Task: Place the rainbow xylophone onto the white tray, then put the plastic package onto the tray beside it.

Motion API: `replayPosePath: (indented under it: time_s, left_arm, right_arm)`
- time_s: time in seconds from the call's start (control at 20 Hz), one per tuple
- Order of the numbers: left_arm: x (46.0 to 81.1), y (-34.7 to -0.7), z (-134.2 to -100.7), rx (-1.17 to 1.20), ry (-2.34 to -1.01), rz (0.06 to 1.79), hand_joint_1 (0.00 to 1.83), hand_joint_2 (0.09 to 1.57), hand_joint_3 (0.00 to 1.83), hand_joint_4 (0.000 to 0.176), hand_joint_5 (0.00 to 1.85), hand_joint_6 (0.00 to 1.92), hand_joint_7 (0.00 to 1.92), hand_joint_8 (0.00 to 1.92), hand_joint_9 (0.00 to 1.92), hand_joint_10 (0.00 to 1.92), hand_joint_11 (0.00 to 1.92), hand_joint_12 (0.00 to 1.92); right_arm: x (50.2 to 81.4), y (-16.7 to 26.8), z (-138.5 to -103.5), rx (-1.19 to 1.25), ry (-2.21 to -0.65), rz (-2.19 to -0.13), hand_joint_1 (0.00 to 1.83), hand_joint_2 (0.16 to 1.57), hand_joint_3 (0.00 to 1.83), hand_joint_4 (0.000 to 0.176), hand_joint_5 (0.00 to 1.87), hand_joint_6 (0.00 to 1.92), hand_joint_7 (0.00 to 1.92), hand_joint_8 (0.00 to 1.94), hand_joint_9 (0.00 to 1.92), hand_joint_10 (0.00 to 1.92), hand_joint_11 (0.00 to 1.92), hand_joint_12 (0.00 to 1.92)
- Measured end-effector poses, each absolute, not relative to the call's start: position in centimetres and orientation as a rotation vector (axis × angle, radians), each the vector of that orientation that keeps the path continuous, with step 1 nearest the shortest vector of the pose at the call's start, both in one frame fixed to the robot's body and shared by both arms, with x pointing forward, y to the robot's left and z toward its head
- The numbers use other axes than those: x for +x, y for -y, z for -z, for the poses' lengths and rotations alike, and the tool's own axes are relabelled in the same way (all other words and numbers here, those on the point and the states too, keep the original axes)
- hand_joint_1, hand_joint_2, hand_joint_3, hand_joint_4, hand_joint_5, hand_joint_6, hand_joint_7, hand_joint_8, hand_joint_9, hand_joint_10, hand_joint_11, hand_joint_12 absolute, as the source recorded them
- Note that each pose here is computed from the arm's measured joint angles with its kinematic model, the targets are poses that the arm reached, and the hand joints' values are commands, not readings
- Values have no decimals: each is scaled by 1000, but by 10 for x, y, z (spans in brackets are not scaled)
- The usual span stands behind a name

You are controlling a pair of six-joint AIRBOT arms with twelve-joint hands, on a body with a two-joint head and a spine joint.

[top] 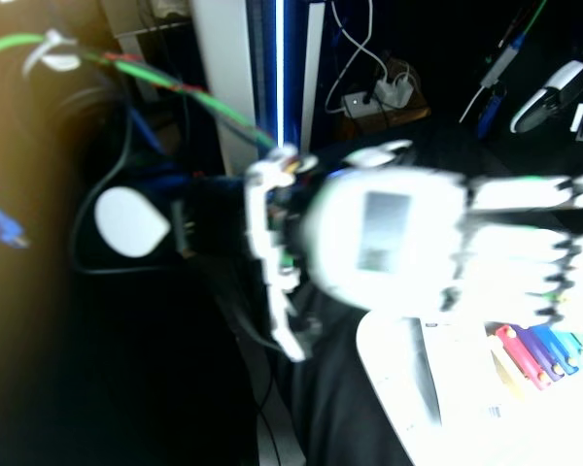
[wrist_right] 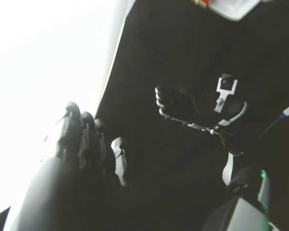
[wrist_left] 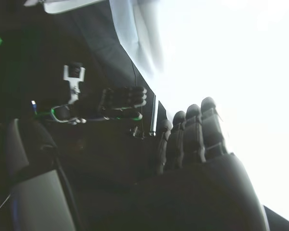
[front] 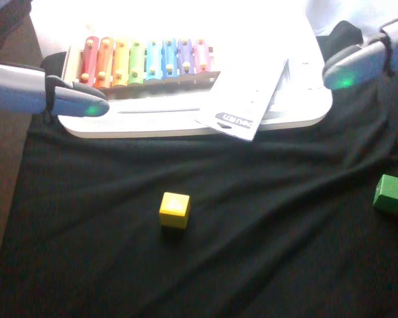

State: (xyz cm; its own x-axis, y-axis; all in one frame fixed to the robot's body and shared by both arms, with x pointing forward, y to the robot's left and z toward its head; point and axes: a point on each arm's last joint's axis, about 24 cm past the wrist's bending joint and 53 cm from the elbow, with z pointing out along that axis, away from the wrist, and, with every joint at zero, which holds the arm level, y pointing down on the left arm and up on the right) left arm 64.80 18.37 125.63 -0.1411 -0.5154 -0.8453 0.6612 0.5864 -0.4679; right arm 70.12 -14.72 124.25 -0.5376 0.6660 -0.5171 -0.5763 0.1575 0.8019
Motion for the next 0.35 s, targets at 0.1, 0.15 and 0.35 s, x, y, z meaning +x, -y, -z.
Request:
replayPosePath:
  time_s: [0.1,0.15,0.35]
  left_arm:
    - [642,-188,-1269,151,-1341,1013,830,772,11,0,0,0,36,12,0,0,0,0]
    - [642,-192,-1273,151,-1326,1008,819,780,14,0,0,0,43,13,0,0,0,0]
    - [640,-197,-1289,132,-1268,1022,705,805,24,0,0,0,5,0,0,0,0,0]
  right_arm:
    - [689,156,-1266,71,-1354,-1594,876,554,15,176,0,0,0,0,0,0,0,0]
    - [685,160,-1276,64,-1310,-1604,892,562,18,176,0,0,0,0,0,0,0,0]
    - [669,165,-1287,59,-1254,-1652,844,539,4,176,0,0,0,0,0,0,35,16]
